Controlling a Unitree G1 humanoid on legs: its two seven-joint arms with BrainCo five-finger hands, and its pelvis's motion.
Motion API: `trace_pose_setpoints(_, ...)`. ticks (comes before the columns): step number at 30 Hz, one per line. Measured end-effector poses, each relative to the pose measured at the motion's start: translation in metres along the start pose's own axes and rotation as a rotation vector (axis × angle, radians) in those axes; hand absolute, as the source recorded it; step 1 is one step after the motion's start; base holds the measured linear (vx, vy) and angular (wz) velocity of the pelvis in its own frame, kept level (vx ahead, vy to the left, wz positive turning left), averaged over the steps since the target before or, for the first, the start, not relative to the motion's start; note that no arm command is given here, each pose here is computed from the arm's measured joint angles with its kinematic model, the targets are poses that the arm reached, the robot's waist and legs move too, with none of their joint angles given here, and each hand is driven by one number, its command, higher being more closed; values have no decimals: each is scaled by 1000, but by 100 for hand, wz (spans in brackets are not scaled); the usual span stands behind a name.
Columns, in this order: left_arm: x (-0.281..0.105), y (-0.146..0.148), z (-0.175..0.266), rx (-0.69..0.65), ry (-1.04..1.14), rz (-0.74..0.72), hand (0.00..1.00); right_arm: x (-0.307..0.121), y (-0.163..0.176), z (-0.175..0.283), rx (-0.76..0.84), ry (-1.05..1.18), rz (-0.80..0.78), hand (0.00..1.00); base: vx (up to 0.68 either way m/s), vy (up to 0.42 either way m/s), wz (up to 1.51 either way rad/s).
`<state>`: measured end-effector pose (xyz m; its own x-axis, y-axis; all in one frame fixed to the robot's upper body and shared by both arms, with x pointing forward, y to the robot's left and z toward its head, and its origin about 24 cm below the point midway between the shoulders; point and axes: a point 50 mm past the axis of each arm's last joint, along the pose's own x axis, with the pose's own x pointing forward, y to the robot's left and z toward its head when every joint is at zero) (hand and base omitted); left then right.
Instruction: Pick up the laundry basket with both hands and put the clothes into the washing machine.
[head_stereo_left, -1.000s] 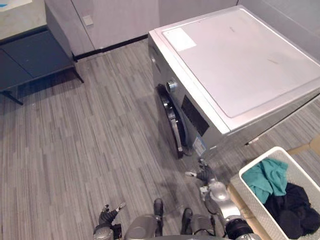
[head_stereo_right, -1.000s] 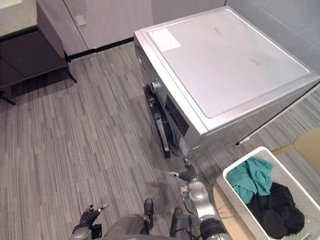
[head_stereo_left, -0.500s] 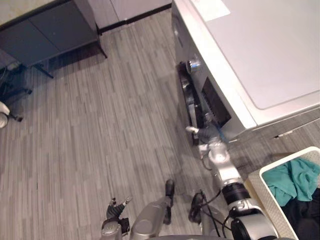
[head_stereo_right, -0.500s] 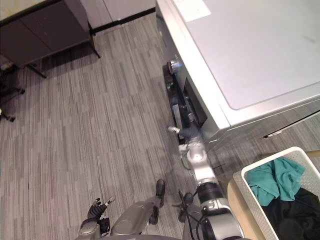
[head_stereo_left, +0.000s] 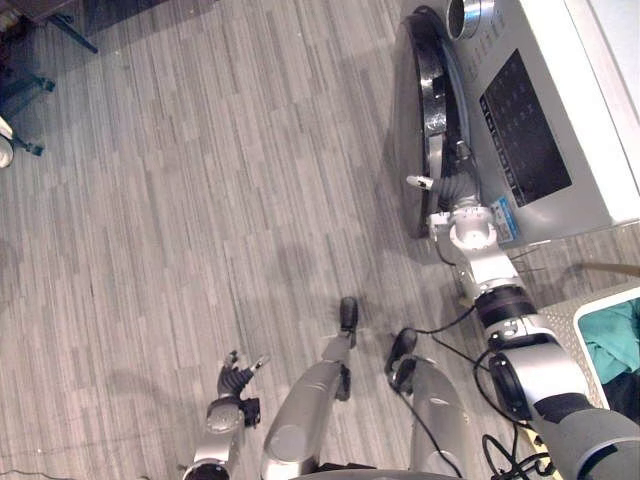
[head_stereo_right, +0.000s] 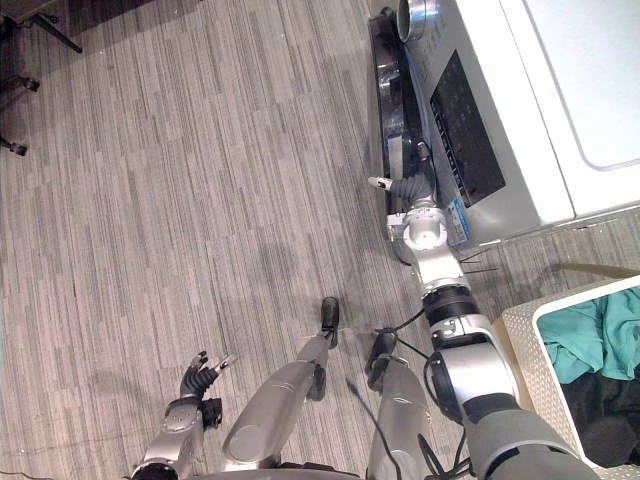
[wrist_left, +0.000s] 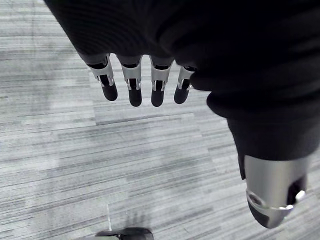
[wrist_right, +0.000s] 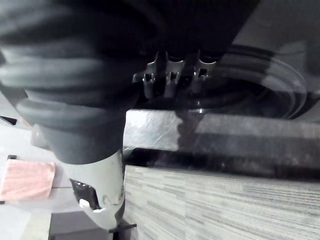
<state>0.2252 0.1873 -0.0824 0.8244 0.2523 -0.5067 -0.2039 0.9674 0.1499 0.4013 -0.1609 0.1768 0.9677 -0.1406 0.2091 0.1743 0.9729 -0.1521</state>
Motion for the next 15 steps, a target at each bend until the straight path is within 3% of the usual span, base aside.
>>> trace_pose_setpoints(5, 13, -27, 44, 0, -118, -76, 0, 18, 19, 60, 28, -120, 43, 0, -115, -83, 28)
trace_pose_setpoints(8, 13, -37, 60, 15, -194, -113, 0, 16, 63, 130, 37, -297, 187, 0, -9, -114, 39)
trace_pose_setpoints(12, 9, -46, 59, 49, -199, -156, 0, 5, 80, 195, 65, -506, 258, 0, -7, -148, 72)
trace_pose_setpoints(15, 9, -46, 57, 50, -194, -154, 0, 1, 84, 212, 60, -560, 278, 0, -31, -89, 47)
